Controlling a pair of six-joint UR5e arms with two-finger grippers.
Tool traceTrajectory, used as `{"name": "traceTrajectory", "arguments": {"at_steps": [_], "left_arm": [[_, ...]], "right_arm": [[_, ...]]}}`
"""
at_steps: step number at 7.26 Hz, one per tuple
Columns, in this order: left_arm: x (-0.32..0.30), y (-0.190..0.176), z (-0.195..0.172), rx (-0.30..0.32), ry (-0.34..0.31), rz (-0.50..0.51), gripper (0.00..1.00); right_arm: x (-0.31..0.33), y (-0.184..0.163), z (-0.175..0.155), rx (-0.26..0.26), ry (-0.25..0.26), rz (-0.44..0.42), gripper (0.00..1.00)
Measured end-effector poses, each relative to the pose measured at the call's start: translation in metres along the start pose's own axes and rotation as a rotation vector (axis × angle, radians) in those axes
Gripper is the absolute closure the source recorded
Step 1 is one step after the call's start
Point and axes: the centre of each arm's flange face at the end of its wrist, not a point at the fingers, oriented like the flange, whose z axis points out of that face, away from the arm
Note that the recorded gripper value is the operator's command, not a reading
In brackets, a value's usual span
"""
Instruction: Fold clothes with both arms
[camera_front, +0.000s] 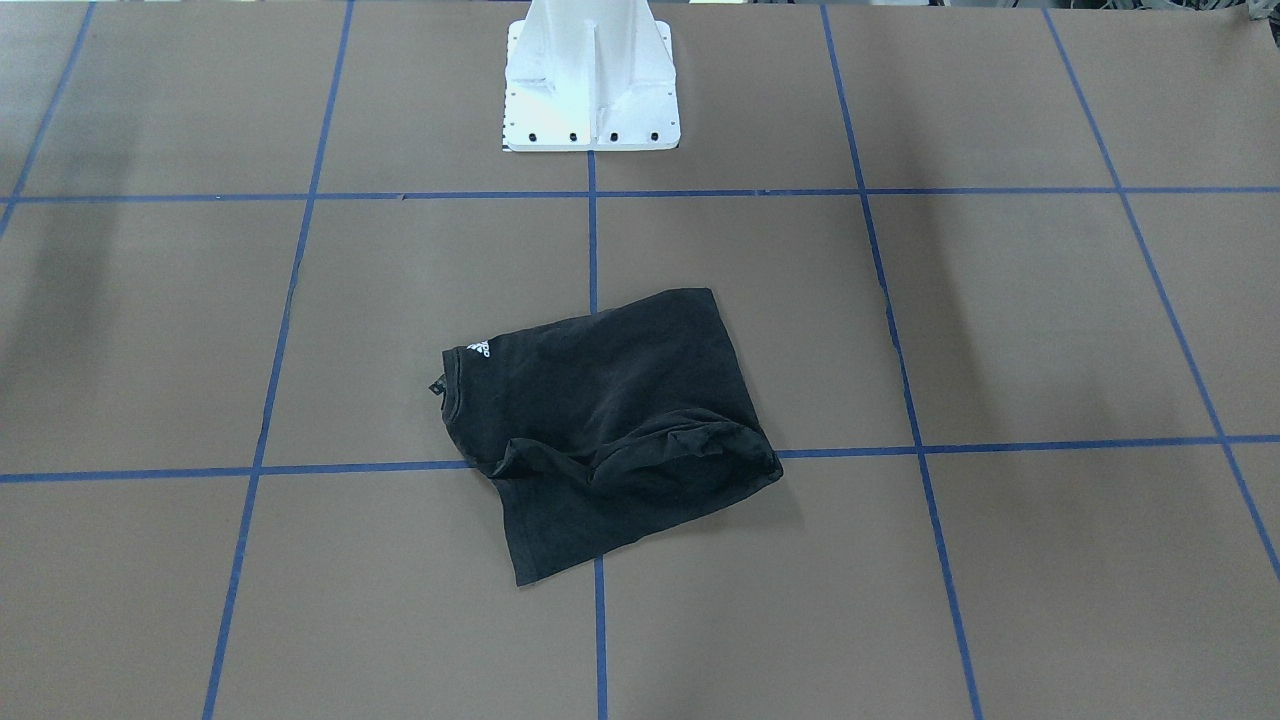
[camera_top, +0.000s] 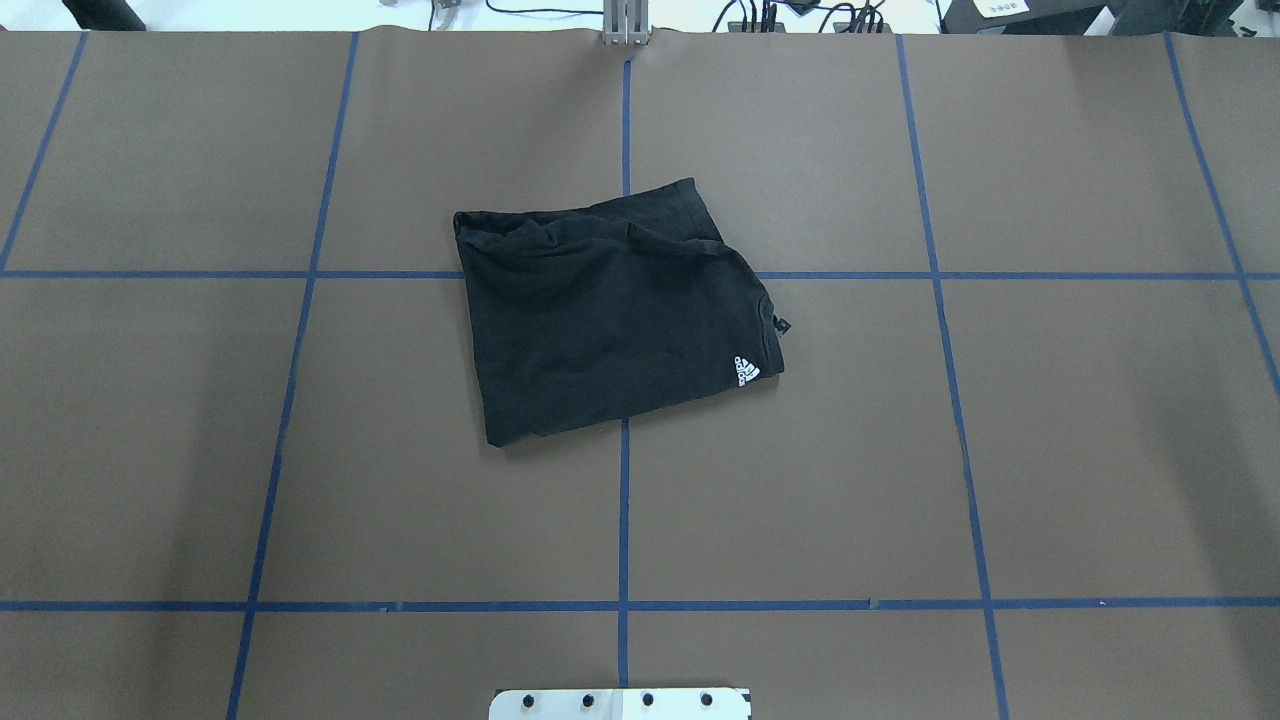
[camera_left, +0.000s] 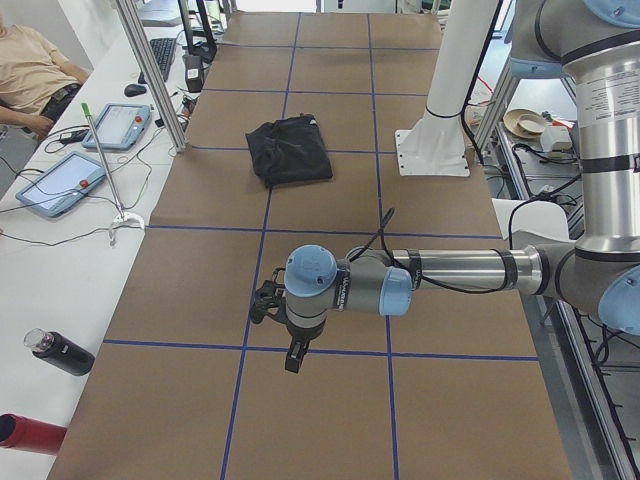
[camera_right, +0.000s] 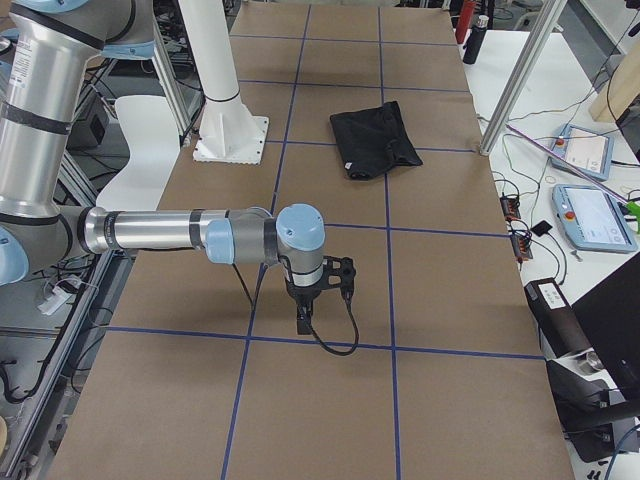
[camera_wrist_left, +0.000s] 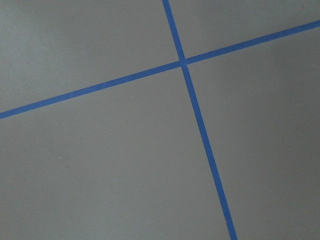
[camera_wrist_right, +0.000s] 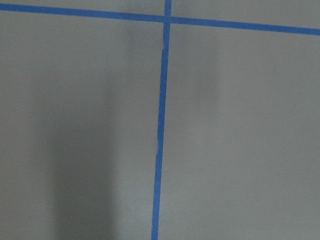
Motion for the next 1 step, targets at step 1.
{"name": "traceTrajectory", "arguments": {"at_steps": [1], "left_arm": [[0.0000, 0.0001, 0.0001, 0.000, 0.000, -0.001, 0.00]], "right_arm": [[0.0000, 0.0000, 0.0000, 0.000, 0.000, 0.000, 0.00]]}}
